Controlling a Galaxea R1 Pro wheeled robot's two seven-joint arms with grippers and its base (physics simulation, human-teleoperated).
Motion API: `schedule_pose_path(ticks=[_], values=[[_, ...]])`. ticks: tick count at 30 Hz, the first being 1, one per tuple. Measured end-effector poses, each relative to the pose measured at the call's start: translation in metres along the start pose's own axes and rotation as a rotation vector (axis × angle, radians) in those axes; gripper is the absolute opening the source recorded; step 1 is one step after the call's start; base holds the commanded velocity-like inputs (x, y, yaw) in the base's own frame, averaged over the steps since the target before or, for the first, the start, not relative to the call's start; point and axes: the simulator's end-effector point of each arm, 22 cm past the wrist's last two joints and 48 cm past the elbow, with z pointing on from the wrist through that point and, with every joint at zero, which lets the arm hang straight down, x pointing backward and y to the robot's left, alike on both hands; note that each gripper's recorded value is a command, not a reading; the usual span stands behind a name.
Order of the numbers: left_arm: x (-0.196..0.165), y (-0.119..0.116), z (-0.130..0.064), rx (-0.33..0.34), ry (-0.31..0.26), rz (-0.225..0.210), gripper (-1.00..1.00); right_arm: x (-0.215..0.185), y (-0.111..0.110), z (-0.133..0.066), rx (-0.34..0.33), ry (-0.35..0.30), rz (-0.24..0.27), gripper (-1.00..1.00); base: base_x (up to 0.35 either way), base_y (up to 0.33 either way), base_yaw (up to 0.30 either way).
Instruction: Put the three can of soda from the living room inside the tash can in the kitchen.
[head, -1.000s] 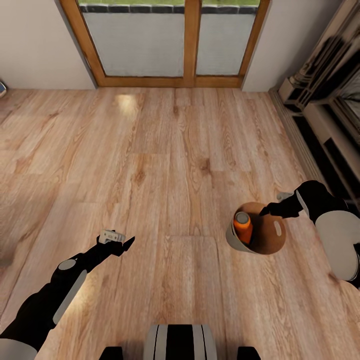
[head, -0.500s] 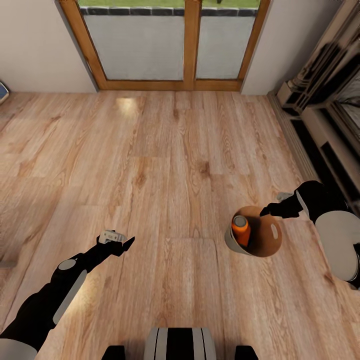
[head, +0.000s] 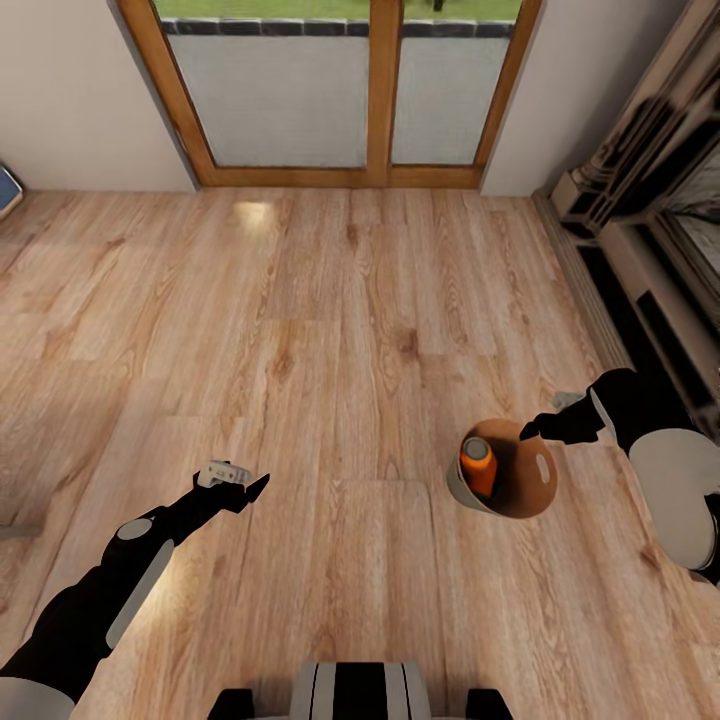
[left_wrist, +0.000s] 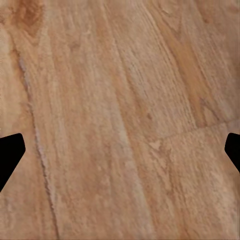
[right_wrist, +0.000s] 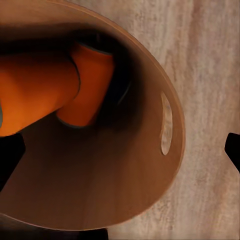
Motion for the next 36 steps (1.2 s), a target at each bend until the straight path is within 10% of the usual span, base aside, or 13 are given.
schedule_pose_path(ticks=[36], values=[[-0.039, -0.007, -0.041, -0.032, 0.039, -0.027, 1.0, 0.048, 0.0, -0.035, 0.005, 0.071, -0.023, 1.0, 0.0, 0.0, 0.0]])
